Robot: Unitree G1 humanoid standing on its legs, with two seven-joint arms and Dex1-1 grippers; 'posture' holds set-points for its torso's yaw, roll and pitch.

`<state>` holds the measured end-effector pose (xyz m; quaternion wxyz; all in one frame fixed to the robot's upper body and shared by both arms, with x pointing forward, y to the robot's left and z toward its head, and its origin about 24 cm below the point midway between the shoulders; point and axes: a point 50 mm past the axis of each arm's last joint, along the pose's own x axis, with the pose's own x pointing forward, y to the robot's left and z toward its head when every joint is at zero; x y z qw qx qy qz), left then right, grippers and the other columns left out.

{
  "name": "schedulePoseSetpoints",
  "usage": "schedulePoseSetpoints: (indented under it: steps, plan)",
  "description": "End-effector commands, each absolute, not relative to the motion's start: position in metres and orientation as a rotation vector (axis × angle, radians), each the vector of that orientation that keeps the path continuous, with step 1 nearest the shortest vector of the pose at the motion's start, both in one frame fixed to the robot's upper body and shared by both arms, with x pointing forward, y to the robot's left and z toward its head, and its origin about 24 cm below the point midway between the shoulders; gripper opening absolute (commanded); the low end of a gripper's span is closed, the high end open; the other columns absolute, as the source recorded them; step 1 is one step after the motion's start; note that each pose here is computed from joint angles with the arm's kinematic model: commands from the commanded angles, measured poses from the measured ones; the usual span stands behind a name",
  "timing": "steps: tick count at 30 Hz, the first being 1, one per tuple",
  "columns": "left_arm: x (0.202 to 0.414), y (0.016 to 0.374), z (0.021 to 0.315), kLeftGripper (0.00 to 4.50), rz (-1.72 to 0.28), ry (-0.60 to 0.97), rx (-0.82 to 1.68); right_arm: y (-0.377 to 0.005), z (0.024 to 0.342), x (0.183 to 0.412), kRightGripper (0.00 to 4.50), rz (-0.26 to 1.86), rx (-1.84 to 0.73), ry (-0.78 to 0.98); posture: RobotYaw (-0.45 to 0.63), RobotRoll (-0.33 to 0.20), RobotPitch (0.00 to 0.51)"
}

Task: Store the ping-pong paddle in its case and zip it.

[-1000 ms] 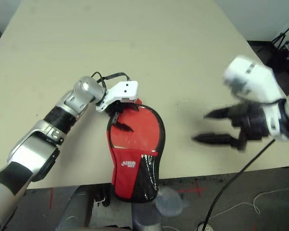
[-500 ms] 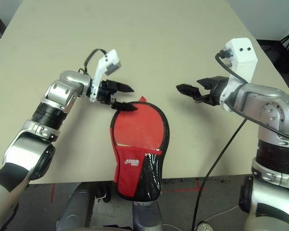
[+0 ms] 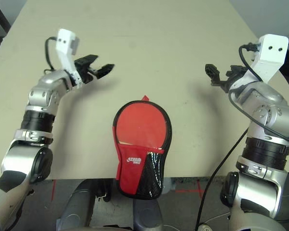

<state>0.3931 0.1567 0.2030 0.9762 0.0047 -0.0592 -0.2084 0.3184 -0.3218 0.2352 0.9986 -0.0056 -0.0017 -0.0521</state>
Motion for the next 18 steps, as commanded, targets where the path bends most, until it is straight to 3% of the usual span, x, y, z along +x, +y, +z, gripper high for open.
schedulePoseSetpoints:
  steps: [1, 18]
  plan:
    - [0.392, 0.178, 0.184, 4.5, -0.276, -0.116, 0.017, -0.334, 0.243, 0.317, 4.48, -0.169, -0.041, -0.054, -0.09, 0.0, 0.278]
    - [0.37, 0.225, 0.15, 4.5, 0.038, -0.162, 0.118, -0.365, 0.236, 0.317, 4.48, -0.346, -0.103, -0.129, -0.06, 0.0, 0.299]
